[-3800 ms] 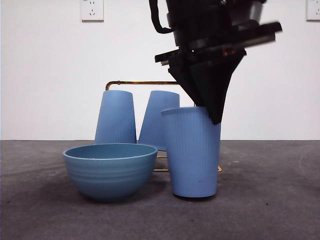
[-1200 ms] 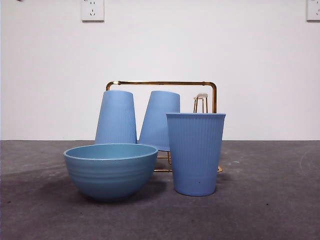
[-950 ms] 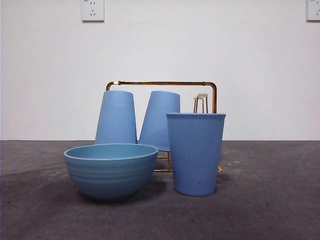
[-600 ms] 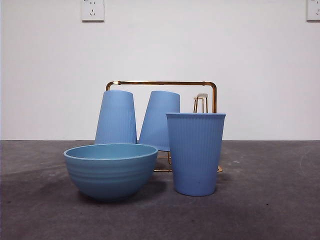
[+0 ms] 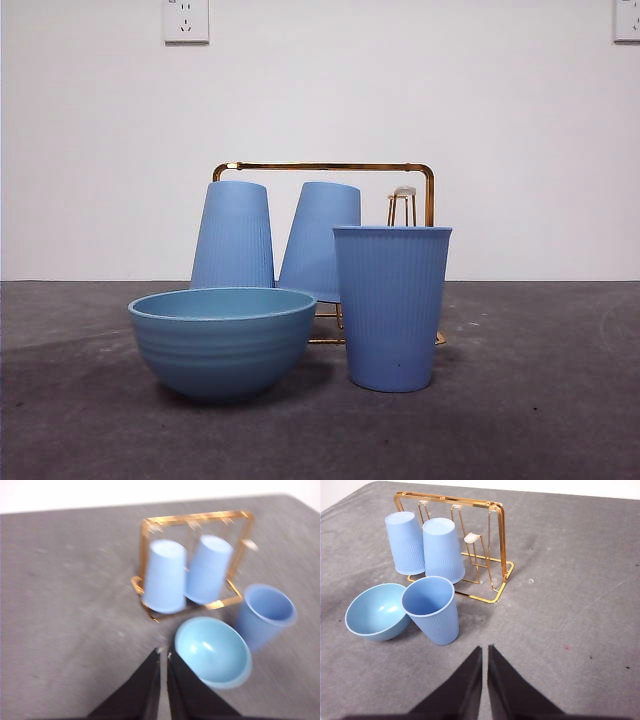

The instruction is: Right arm lift cup from the cupboard, then place it on the right of the bowl

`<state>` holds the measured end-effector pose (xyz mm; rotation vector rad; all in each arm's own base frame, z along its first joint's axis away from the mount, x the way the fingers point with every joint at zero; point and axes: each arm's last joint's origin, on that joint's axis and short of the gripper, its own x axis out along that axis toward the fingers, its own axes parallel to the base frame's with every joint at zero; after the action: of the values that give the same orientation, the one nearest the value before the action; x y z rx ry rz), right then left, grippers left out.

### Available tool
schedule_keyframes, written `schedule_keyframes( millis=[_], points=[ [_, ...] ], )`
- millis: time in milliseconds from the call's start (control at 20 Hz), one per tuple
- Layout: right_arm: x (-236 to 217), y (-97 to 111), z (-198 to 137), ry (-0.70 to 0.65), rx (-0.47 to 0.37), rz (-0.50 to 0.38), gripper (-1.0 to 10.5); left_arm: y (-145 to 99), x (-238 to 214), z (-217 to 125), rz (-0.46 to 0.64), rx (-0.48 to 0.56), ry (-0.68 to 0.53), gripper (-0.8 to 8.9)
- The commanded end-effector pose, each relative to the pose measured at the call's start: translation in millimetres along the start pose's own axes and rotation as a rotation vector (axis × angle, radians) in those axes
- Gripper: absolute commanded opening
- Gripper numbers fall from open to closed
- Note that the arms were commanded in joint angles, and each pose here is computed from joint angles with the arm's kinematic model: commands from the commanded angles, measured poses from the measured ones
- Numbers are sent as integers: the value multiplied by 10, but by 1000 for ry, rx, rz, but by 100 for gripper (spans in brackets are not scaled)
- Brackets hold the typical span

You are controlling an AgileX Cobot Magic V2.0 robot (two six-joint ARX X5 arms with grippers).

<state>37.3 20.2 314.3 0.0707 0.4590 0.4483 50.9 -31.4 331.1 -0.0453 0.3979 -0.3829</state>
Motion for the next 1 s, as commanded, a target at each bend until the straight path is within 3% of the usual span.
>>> schedule_keyframes(
  millis=[50,200,300,450,600,1000],
  points=[
    [-34,9,41,-23,-2,7,21,87,-46,-11,97,6,-124,21],
    [-34,9,41,-23,-2,7,21,208,71,-223,184,94,-300,21],
    [-34,9,41,-23,-2,6,21,308,226,-484,242,127,-318,21],
    [-34,9,41,-23,-2,7,21,473,492,-886,353,75,-302,21],
    [-34,9,41,-23,-2,7,21,597,708,-1159,449,-54,-370,21],
    [-34,9,41,-23,-2,7,20,672,925,-1488,454,-84,-271,21]
  ],
)
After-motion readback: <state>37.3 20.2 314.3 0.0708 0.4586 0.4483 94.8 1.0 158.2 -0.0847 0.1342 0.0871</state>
